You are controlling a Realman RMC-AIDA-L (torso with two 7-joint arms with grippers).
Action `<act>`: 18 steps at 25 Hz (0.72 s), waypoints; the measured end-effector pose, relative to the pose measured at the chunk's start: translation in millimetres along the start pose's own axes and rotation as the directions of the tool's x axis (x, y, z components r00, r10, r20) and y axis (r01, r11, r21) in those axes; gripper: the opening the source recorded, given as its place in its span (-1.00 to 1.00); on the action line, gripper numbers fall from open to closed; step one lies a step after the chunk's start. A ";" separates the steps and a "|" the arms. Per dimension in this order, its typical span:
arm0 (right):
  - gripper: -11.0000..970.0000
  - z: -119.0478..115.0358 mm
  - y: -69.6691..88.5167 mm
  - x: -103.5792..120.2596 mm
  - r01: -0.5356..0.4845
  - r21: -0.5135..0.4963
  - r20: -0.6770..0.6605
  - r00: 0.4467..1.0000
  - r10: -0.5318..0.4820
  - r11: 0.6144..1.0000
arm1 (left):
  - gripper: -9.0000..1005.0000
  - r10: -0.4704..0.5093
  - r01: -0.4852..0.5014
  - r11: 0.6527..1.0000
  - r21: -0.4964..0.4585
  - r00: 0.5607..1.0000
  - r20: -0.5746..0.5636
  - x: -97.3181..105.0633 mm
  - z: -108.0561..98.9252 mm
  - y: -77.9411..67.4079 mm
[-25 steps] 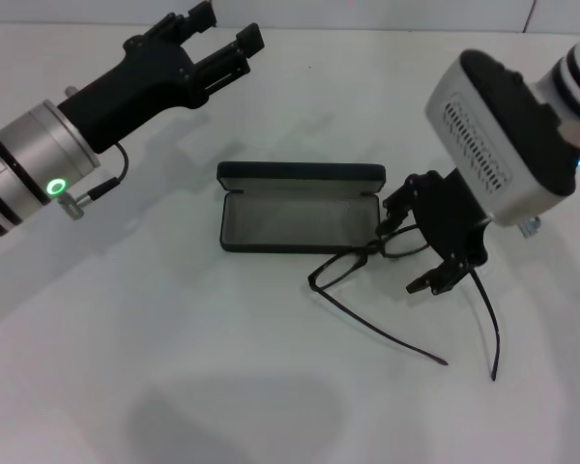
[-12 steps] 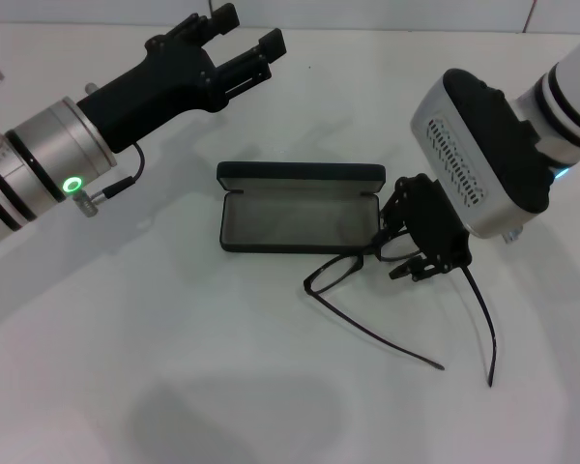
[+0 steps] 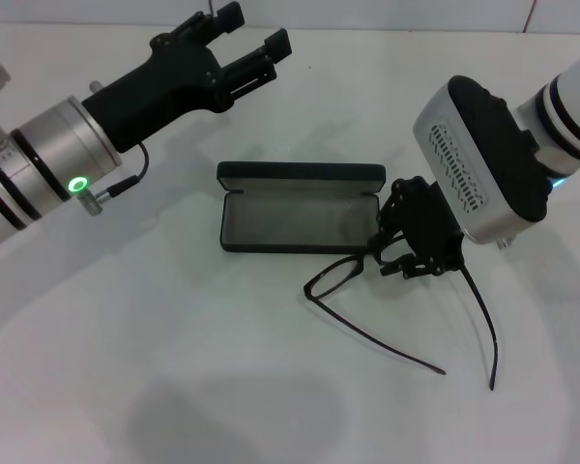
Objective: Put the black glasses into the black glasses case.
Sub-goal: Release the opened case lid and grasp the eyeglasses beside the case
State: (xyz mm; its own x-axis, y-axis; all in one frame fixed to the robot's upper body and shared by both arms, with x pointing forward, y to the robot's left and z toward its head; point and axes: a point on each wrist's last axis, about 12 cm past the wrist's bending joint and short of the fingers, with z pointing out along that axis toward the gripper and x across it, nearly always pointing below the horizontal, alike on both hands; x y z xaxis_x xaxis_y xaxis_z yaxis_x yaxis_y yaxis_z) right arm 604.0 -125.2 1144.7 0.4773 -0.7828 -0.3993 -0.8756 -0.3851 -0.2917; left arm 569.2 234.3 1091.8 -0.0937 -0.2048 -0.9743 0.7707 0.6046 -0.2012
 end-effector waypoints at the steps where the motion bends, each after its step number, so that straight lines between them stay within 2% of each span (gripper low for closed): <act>1: -0.37 0.3 0.6 -0.4 0.000 -0.002 0.008 1.000 0.000 1.000 | 0.60 -0.003 0.003 1.000 0.000 1.000 -0.002 1.3 0.5 -0.5; 7: -0.41 -9.7 1.1 0.1 -0.047 -0.013 0.079 0.996 0.048 0.999 | 0.60 -0.010 0.010 1.000 -0.002 1.000 -0.002 3.9 1.0 -1.4; 12: -0.77 -25.9 5.3 12.1 -0.126 -0.018 0.125 0.984 0.128 0.992 | 0.60 -0.011 0.011 1.000 -0.001 1.000 0.000 3.8 1.7 -1.7; 13: -0.84 -29.5 6.4 15.1 -0.140 -0.006 0.133 0.981 0.139 0.990 | 0.60 -0.011 0.011 1.000 -0.001 1.000 0.000 3.8 1.6 -1.7; 18: -0.92 -54.3 17.2 31.3 -0.212 0.108 0.190 0.963 0.189 0.971 | 0.60 -0.011 0.011 1.000 -0.006 1.000 -0.002 4.6 -1.0 -1.1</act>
State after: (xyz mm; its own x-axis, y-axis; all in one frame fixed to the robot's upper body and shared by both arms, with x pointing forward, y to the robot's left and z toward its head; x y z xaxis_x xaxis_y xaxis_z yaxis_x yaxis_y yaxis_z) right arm 599.9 -182.9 1174.5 0.3082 -0.7339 -0.6053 -0.9436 -0.1551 -0.2925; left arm 567.3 233.4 1087.5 -0.1034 -0.2100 -0.9722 0.7657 0.6070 -0.2126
